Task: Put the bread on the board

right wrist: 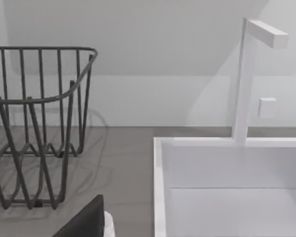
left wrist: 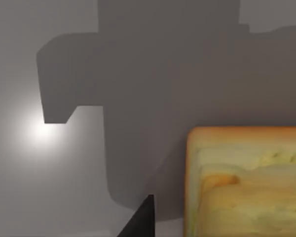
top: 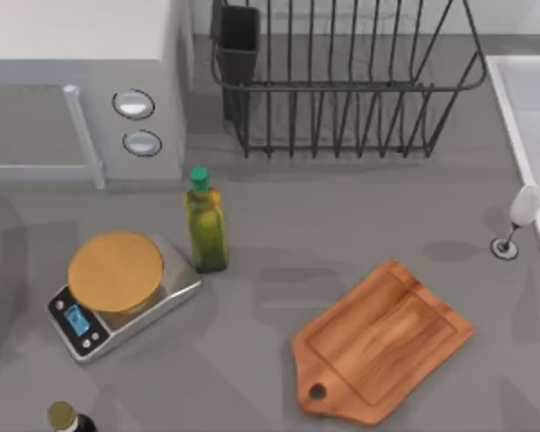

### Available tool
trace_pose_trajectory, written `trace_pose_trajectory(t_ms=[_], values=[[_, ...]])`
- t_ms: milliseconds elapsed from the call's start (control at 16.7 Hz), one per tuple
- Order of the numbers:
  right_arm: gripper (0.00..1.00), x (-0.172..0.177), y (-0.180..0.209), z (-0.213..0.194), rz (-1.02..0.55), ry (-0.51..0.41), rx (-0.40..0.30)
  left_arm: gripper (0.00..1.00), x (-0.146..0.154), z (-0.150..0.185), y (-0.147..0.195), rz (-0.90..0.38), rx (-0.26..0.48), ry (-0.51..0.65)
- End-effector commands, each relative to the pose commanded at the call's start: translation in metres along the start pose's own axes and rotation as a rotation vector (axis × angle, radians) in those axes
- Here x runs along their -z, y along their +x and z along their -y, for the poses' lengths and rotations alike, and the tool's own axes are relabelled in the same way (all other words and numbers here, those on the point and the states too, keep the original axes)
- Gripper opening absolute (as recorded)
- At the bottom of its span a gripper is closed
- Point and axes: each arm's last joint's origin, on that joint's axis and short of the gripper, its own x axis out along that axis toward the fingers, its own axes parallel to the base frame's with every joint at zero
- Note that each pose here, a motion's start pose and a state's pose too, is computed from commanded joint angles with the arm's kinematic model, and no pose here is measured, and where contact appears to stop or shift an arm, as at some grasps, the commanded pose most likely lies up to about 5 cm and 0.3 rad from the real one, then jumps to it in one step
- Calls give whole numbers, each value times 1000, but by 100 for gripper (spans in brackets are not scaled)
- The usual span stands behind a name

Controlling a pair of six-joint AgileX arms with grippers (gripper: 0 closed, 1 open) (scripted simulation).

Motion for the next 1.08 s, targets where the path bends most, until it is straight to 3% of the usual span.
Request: trace_pose_trajectory(t_ms=[240, 300, 720, 1080], values=[[100, 0, 0, 0, 0, 0, 0, 2, 0, 0, 0, 0, 0, 0], [100, 0, 0, 0, 0, 0, 0, 0, 0, 0, 0, 0, 0, 0], [100, 0, 0, 0, 0, 0, 0, 0, 0, 0, 0, 0, 0, 0], [100, 0, 0, 0, 0, 0, 0, 0, 8, 12, -22, 42, 5, -43]])
